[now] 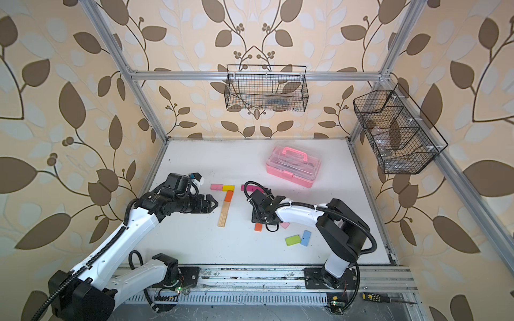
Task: Assemble the number 7 with building blocks
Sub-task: Assemble the building block at the center of the board.
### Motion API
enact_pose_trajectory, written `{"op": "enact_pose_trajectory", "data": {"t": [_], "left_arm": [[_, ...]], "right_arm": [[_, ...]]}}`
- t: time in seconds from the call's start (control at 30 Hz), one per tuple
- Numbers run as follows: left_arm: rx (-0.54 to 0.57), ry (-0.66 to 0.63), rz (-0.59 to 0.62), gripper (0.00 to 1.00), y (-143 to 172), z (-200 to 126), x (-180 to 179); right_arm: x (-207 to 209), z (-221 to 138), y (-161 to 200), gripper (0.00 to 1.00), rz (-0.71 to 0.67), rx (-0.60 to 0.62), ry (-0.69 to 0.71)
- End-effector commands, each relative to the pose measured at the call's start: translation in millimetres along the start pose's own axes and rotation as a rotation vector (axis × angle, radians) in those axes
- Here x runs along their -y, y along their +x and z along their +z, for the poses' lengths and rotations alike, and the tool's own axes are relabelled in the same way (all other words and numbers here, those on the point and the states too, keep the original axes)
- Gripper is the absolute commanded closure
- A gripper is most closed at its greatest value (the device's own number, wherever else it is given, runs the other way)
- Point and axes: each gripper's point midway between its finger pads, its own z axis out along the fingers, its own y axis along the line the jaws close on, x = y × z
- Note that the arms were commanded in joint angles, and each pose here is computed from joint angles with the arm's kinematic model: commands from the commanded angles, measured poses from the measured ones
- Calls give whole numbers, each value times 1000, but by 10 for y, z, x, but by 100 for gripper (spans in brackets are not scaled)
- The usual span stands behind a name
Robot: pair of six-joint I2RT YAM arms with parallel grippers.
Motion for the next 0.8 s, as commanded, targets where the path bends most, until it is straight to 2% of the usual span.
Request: {"op": "enact_pose_trajectory", "data": {"t": [0.0, 0.1, 0.23, 0.37, 0.43, 0.57, 0.63, 0.77], "left_arm": [[7, 34, 8, 12, -16, -25, 44], [-20, 130, 0, 13, -1, -13, 214], [-9, 257, -111, 14, 29, 49, 488], [0, 355, -190, 14, 169, 214, 917], [-2, 409, -234, 10, 310, 359, 1179], [17, 470, -389, 1, 499, 605, 1449], [18, 463, -487, 1, 598, 754, 1490], [20, 401, -561, 1, 716, 954, 1527]], "right_arm": [[-85, -233, -115, 34, 51, 24, -126], [-137, -460, -176, 33, 67, 52, -262], [-84, -738, -236, 29, 66, 82, -419], [80, -769, -155, 27, 140, 42, -575], [131, -773, -78, 22, 160, 31, -631], [157, -747, 38, 11, 145, 13, -661], [193, -704, 73, 10, 149, 3, -649], [235, -619, 126, 10, 163, -11, -637]]}}
